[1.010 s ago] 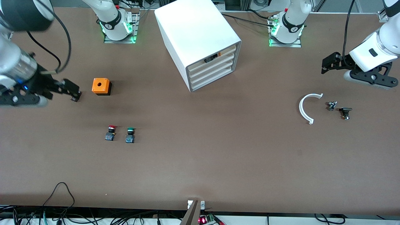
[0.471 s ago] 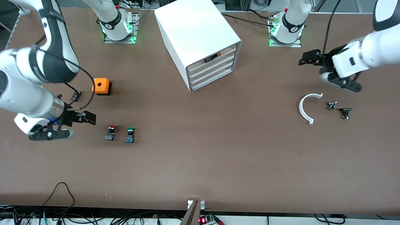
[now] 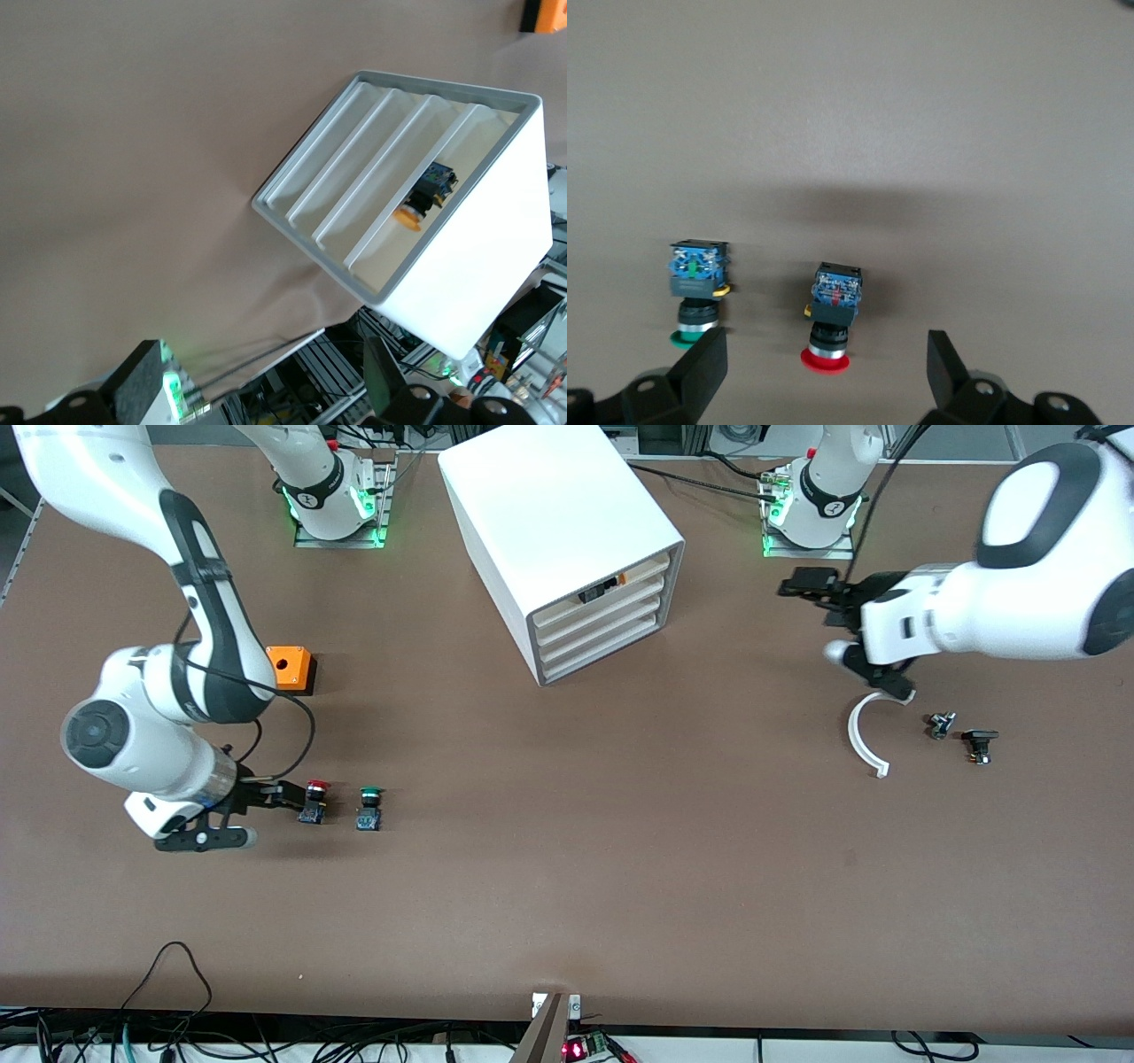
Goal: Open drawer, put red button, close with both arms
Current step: 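Grasp the red button with the right gripper while the left gripper grips the drawer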
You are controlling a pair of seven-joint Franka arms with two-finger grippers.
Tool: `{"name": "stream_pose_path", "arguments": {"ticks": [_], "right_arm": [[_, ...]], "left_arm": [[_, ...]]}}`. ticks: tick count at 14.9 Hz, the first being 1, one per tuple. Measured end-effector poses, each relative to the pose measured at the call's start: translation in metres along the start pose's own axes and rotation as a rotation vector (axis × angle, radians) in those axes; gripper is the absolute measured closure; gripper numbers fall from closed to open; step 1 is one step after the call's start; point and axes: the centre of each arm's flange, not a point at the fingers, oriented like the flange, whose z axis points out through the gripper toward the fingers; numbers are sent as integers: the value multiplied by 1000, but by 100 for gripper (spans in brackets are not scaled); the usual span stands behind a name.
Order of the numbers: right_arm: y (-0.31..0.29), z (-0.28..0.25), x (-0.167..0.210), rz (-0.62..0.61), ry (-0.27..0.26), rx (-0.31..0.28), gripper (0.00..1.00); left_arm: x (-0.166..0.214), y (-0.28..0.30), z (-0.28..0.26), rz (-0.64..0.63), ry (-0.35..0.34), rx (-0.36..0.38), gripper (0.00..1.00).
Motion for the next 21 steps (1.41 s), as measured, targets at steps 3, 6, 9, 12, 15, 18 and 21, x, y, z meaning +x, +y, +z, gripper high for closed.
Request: {"name": "stream_pose_path", "arguments": {"ticks": [3, 6, 9, 12, 15, 18, 21], "right_arm": [[0, 33, -6, -1, 1, 3, 0], [-1, 64, -12, -1, 2, 6, 0], [-1, 89, -14, 0, -2, 8, 1], [-1, 103, -16, 0, -8, 9, 3], [-1, 103, -16, 0, -9, 9, 31], [-1, 103, -16, 0, -9, 9, 44], [-1, 103, -16, 0, -8, 9, 59]], "left_arm": [[28, -12, 48, 107, 89, -122, 0], [45, -38, 112, 167, 192, -259, 0], [50, -47, 164, 196, 243, -368, 0], [46, -49, 220, 211, 295, -528, 0], [38, -49, 270, 205, 291, -617, 0], [38, -45, 297, 176, 286, -686, 1], [34, -44, 311, 167, 269, -700, 11]]}}
